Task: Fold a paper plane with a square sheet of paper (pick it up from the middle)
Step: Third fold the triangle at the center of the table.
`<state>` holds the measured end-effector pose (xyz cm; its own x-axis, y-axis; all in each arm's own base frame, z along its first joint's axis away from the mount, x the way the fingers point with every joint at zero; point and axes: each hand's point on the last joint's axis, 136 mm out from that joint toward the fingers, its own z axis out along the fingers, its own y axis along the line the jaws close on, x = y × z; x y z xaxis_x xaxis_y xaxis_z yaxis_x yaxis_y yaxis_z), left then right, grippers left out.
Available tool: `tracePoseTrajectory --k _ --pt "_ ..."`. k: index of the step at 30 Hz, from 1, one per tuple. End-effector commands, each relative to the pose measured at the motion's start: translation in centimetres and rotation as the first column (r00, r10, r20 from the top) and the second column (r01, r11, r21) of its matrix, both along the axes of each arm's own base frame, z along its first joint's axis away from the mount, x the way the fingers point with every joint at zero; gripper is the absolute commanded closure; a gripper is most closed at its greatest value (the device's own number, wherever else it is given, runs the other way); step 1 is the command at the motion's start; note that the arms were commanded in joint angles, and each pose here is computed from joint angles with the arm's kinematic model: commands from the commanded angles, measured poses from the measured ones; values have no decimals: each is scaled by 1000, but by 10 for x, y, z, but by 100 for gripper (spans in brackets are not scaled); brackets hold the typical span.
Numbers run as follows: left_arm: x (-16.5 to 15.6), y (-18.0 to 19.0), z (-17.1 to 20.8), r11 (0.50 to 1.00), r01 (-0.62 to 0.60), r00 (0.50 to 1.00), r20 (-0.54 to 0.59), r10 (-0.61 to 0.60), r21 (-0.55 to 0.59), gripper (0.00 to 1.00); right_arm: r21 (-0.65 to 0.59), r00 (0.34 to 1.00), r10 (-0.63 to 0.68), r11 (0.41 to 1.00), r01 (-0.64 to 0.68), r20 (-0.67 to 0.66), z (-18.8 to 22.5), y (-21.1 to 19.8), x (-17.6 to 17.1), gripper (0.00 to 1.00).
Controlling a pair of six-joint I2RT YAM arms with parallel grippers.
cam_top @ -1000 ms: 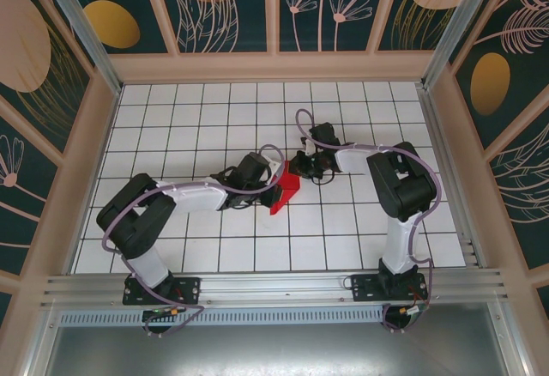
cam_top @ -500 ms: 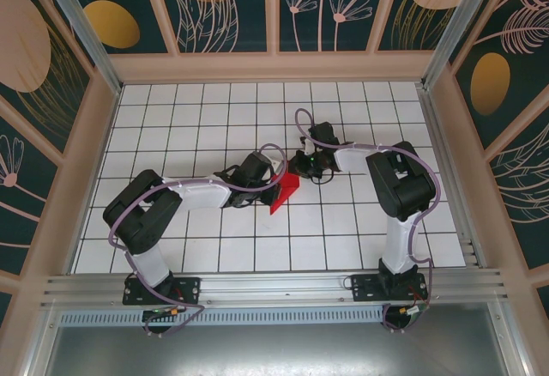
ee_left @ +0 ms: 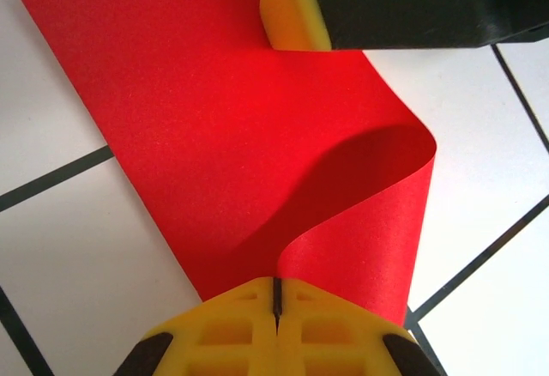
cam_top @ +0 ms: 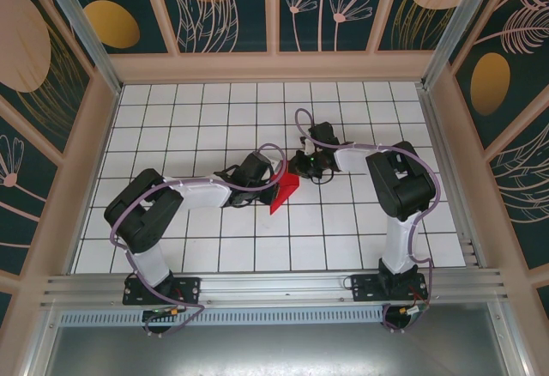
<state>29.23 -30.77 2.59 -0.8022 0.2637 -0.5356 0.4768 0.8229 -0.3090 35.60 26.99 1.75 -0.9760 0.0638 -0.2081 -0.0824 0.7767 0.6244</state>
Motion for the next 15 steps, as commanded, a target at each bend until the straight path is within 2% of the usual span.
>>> tracePoseTrajectory --k 1,15 --pt "7 7 -4 999 -41 999 -6 41 32 100 -89 997 10 996 -16 -77 -32 -7 -17 85" --pt "9 8 -11 998 -48 999 -13 48 49 100 -96 996 10 995 -19 -87 -37 -8 -20 86"
